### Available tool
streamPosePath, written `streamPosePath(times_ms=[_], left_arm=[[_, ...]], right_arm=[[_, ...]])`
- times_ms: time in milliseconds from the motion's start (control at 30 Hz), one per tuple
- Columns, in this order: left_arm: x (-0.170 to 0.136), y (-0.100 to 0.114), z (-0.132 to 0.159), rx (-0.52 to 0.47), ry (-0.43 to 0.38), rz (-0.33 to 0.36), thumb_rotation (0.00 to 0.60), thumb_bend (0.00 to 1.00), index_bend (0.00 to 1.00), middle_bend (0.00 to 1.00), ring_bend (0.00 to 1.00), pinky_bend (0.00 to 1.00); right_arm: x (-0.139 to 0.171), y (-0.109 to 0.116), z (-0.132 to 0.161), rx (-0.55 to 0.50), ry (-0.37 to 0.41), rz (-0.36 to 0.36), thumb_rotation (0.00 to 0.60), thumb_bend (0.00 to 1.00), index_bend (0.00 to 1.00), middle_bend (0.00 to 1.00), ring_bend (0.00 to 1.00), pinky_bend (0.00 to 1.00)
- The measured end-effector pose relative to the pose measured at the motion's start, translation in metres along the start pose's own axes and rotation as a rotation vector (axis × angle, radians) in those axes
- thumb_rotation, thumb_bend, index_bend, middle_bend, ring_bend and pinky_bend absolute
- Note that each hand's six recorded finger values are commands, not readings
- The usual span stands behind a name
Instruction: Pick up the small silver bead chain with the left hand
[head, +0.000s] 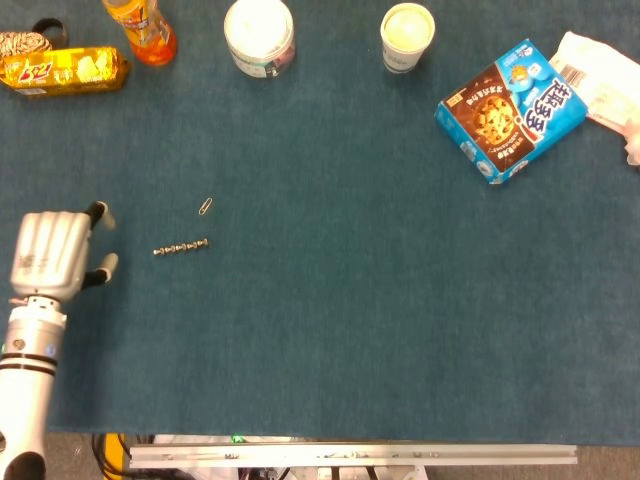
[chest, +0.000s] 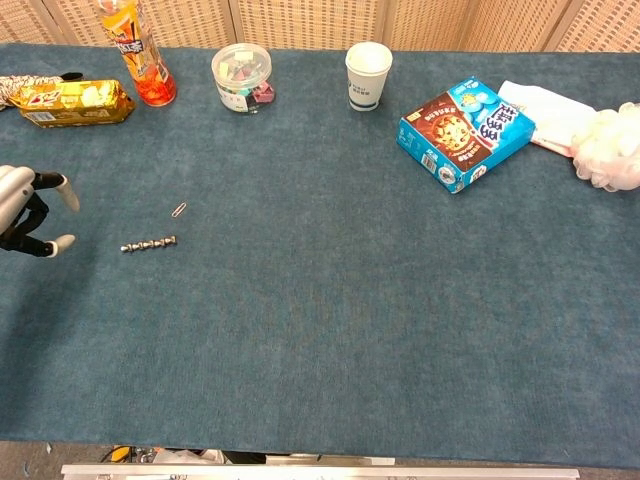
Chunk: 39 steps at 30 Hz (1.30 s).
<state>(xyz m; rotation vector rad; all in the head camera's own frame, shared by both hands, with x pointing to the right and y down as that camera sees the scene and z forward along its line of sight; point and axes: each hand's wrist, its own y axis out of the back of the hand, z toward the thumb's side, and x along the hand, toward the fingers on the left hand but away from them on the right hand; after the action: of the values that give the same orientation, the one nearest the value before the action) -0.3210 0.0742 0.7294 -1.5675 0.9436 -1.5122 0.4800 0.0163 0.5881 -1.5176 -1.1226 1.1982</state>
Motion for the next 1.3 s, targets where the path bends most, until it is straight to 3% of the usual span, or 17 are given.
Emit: streamPosePath(times_ms=[433, 1300], left_arm=[[0.017, -0.017, 0.030, 0.005, -0.062, -0.024, 0.600, 0.20, 0.48, 0.91, 0.92, 1.00], [0.036, -0.040, 0.039, -0.008, -0.032, -0.070, 0.600, 0.20, 0.50, 0.91, 0.92, 1.00]], right_arm=[[0.005, 0.000, -0.005, 0.001, -0.021, 0.001, 0.600, 0.18, 0.41, 0.47, 0.38, 0.32], [0.010, -0.002, -0.008, -0.003, -0.042, 0.010, 0.600, 0.18, 0.41, 0.47, 0.38, 0.32]])
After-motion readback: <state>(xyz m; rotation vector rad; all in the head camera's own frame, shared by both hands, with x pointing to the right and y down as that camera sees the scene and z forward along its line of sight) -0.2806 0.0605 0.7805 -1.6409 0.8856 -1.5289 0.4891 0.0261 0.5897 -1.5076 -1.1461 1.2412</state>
